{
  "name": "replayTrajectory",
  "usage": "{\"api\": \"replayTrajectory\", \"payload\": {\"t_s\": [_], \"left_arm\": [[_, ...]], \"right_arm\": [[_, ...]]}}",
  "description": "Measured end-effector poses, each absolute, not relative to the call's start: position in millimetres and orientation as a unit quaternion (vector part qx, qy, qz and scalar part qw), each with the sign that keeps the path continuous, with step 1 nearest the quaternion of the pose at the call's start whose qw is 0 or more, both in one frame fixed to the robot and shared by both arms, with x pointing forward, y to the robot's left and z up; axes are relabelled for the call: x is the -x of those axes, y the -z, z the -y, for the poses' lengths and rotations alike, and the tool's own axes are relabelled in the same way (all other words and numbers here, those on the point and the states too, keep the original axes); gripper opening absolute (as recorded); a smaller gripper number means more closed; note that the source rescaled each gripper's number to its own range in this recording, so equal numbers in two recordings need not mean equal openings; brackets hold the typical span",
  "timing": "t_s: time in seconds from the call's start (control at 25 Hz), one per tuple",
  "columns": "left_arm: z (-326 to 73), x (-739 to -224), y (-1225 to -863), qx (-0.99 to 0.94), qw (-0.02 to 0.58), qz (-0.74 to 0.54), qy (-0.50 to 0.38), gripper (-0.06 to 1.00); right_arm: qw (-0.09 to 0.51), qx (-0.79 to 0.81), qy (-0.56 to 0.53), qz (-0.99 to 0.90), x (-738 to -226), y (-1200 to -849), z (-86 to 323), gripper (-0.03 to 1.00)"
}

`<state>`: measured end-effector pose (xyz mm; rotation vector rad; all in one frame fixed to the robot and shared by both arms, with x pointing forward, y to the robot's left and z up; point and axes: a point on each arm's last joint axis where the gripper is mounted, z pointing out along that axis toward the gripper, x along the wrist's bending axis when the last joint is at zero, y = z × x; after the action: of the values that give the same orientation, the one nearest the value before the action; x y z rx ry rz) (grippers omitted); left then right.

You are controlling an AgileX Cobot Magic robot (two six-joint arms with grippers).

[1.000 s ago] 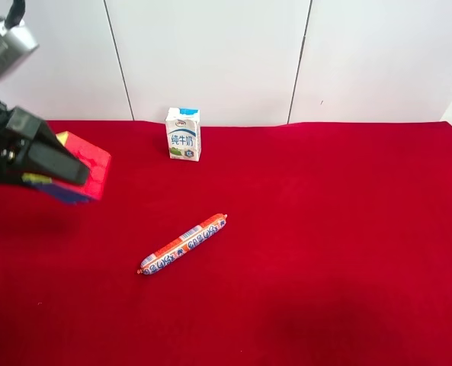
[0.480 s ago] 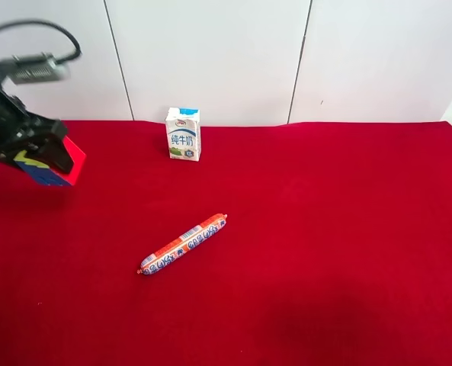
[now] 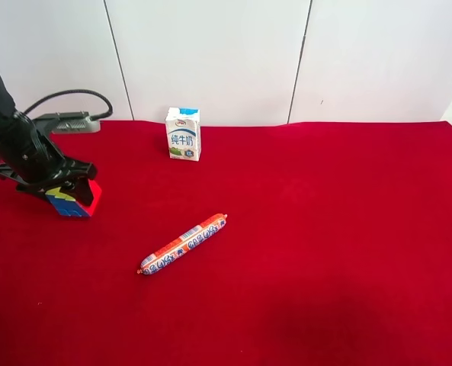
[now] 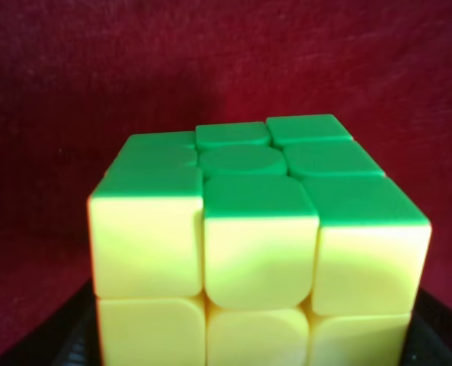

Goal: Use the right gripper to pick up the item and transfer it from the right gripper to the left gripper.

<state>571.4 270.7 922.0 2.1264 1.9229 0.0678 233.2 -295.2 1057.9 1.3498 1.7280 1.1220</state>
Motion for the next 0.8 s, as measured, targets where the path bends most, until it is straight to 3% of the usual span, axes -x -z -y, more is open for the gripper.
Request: {"api": "replayTrajectory", "payload": {"t_s": [0.24,0.28,0.32,0.36,0.4,0.44,0.56,0.8], "left_arm": [[-270.8,-571.9,-920.5,-0.735,0.136,-0.664,-0.023,0.03],[-270.8,-571.9,-920.5,-0.735,0.136,-0.664,-0.023,0.17],[-270.7,-571.9,-920.6,-0.734,0.136,-0.664,-0.023,0.44],[-270.6,-571.5,-920.7,-0.735,0.134,-0.665,-0.02,0.65],[-270.5,-571.1,-920.6,-0.735,0.133,-0.665,-0.018,0.81],[-270.5,-570.7,-920.6,-0.736,0.132,-0.664,-0.017,0.89],[-270.4,-569.7,-926.7,-0.736,0.137,-0.663,-0.021,0.97],[-271.5,-562.8,-974.3,-0.736,0.182,-0.648,-0.074,1.0]], "right_arm": [[0.333,-0.517,-0.43,-0.662,-233.2,-1057.9,295.2,1.0],[0.333,-0.517,-0.43,-0.662,-233.2,-1057.9,295.2,1.0],[0.333,-0.517,-0.43,-0.662,-233.2,-1057.9,295.2,1.0],[0.333,-0.517,-0.43,-0.662,-233.2,-1057.9,295.2,1.0],[0.333,-0.517,-0.43,-0.662,-233.2,-1057.9,295.2,1.0],[0.333,-0.517,-0.43,-0.662,-233.2,-1057.9,295.2,1.0],[0.333,-0.517,-0.43,-0.662,-233.2,-1057.9,295.2,1.0],[0.333,-0.517,-0.43,-0.662,-233.2,-1057.9,295.2,1.0]]}}
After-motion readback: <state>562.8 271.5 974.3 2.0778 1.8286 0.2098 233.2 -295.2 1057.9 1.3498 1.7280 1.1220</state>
